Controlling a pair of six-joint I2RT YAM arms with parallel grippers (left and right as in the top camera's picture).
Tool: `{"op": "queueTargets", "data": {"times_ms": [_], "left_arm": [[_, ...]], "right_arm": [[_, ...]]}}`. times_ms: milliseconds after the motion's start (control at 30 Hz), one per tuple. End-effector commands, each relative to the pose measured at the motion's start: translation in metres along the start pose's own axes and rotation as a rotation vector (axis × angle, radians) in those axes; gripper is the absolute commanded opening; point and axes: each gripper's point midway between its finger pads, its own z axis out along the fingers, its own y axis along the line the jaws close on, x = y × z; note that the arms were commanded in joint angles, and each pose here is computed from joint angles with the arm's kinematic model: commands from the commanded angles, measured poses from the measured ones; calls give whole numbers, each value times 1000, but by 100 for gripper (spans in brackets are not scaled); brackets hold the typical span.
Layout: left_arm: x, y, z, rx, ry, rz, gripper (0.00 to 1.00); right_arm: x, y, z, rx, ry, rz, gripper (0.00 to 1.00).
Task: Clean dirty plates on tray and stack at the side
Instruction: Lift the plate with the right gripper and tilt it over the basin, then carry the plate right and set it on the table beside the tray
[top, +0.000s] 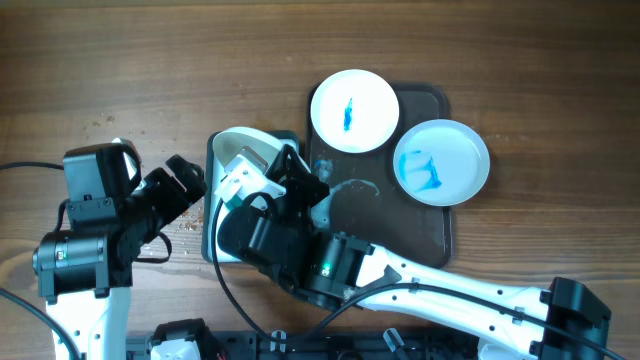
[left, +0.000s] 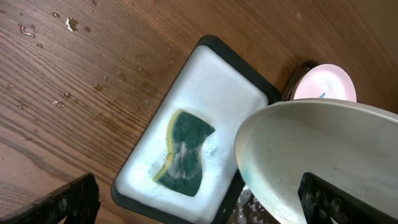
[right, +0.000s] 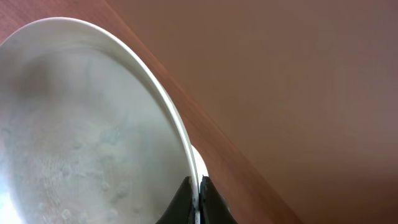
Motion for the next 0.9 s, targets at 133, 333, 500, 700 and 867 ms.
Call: {"op": "queueTargets", "data": {"times_ms": [133,333,500,700,867], "left_arm": [[-3,-3,-3,14,-6,2,100],[-3,-3,-3,14,-6,2,100],[-3,-3,-3,14,-6,2,100],[-3,-3,-3,14,-6,2,100],[-3,-3,-3,14,-6,2,100]], "right_arm": [[-7,-8,-4,26,-8,18,4],[-6,-8,-4,26,-7,15,4],[-5,-8,-3,24,-2,65,4],[49,4,28,-128,192,287,4],[98,-9,41,-319,426,586,4]]}}
